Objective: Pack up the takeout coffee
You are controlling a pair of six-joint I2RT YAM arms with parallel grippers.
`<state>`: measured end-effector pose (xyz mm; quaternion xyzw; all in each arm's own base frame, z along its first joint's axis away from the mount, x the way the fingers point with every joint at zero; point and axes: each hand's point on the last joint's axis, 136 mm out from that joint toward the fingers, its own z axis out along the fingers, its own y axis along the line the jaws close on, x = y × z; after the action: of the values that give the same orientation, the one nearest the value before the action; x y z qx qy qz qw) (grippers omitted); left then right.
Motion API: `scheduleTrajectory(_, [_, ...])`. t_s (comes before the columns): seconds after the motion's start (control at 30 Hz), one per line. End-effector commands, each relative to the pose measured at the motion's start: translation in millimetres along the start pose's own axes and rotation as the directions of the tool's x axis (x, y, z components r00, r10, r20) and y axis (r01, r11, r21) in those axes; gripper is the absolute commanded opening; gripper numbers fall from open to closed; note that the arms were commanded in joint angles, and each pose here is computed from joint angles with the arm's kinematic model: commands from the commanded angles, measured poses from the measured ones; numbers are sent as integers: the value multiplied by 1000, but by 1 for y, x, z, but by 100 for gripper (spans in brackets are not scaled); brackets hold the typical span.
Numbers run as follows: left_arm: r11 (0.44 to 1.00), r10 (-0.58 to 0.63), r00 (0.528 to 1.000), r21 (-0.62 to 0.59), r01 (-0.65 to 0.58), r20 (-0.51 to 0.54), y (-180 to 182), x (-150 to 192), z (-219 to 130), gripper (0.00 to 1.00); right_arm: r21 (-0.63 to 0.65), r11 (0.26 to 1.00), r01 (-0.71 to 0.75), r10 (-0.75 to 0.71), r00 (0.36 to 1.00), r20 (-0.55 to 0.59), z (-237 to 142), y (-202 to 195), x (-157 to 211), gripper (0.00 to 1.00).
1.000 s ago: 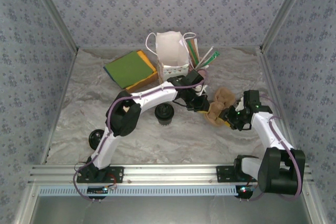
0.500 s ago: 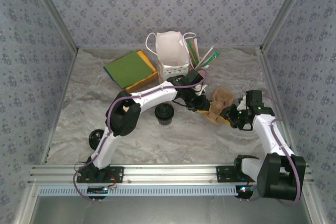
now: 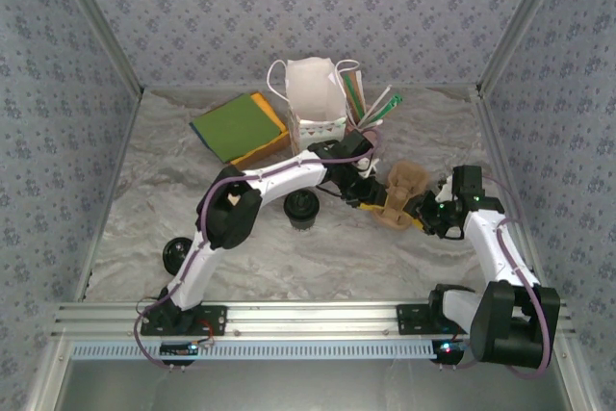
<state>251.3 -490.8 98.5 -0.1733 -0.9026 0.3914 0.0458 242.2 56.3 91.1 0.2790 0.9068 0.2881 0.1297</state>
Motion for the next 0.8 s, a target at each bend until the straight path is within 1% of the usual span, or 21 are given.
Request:
scheduleTrajectory(0.0, [997,15,999,70,-12,-31,-19,4,2,32,-27,1000,-7,7,1000,-17,0,1,5,36])
scheduleTrajectory(0.37, [986,-23,1000,166,24,-5,-32,0,-9,33,-16,1000,-8,7,1000,-15,0,-1,7,37])
scheduleTrajectory(0.43, [984,-29,1000,174,30,-8,-32,0,-8,28,-19,1000,-8,8,1000,-12,-1,-1,7,37])
scheduleTrajectory(0.5, [985,-29,1000,171,29,-5,-33,0,-9,26,-16,1000,-8,8,1000,-12,-1,-1,7,38])
scheduleTrajectory(0.57, [986,-31,1000,166,31,3,-33,-1,-11,16,-13,1000,-8,8,1000,-11,-2,-2,7,39])
scheduleTrajectory(0.77, [985,-51,998,166,45,28,-30,-6,-20,15,1,1000,-16,16,1000,-7,-3,-5,8,46])
